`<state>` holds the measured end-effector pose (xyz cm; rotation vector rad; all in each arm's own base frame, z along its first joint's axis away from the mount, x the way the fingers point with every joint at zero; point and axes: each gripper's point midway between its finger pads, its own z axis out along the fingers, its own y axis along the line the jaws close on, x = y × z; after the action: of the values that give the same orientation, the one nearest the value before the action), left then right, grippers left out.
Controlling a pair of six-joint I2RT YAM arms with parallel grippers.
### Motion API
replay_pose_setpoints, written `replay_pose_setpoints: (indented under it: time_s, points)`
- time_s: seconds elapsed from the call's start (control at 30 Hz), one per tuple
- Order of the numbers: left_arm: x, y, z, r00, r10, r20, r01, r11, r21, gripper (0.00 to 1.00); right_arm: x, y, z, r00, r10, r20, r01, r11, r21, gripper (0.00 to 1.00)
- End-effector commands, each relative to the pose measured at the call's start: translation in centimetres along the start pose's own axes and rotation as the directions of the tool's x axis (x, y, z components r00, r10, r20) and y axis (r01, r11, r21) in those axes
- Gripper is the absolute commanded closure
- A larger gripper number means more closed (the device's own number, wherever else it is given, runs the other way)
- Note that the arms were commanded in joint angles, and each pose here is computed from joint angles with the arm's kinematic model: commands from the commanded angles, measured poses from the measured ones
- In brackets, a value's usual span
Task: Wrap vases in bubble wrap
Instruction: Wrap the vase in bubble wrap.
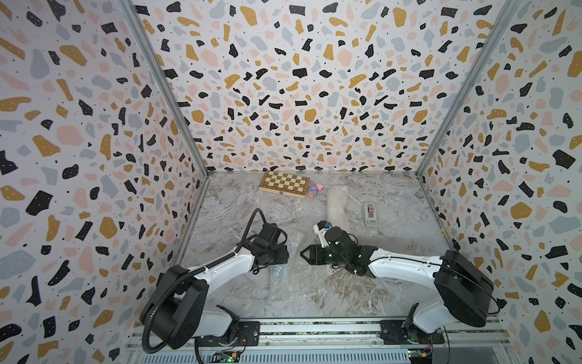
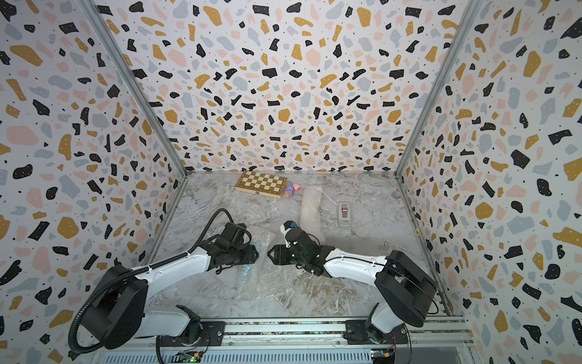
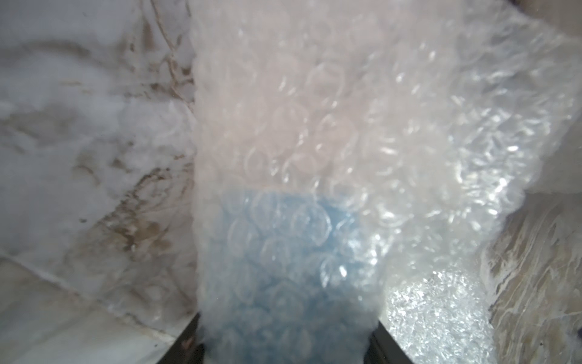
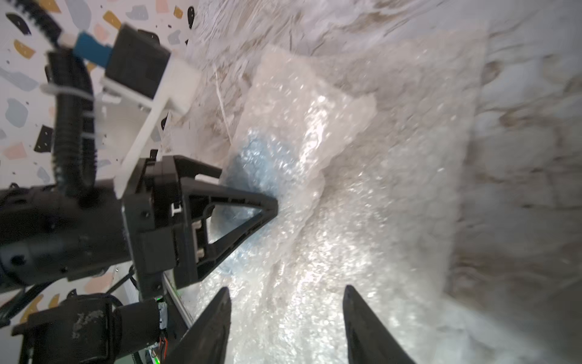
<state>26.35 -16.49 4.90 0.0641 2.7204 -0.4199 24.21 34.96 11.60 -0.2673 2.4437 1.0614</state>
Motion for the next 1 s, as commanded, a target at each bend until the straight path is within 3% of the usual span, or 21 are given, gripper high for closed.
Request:
replay_pose_setpoints:
  time_s: [0.0, 0.23, 0.6, 0.7, 0.97]
  points:
    - [-0.3, 0.9, -0.7, 0.99, 0.128, -0.055, -0.132, 0.988, -0.085, 0.49, -0.8, -1.3, -0.7, 0.994, 0.07, -0.081, -0.071, 0.997, -0.005, 0.43]
    - [-1.1, 0.4, -0.3, 0.97, 0.223, -0.098, -0.234, 0.965, -0.122, 0.5, -2.8, -1.5, -0.5, 0.976, 0.203, -0.084, -0.209, 0.975, -0.07, 0.44]
    - [-0.9, -0.4, 1.5, 0.961, 0.248, -0.121, -0.259, 0.963, -0.079, 0.49, -3.9, -0.4, 7.5, 0.966, 0.206, -0.156, -0.225, 0.967, -0.117, 0.62]
    - [-1.0, -0.4, 1.6, 0.966, 0.235, -0.11, -0.242, 0.968, -0.061, 0.49, -4.9, -0.7, 9.3, 0.97, 0.2, -0.137, -0.214, 0.972, -0.098, 0.69]
    - [-1.9, 0.2, 1.6, 0.986, 0.147, -0.077, -0.149, 0.989, -0.022, 0.44, -5.8, -3.0, 13.4, 0.974, 0.183, -0.133, -0.185, 0.983, -0.008, 0.74]
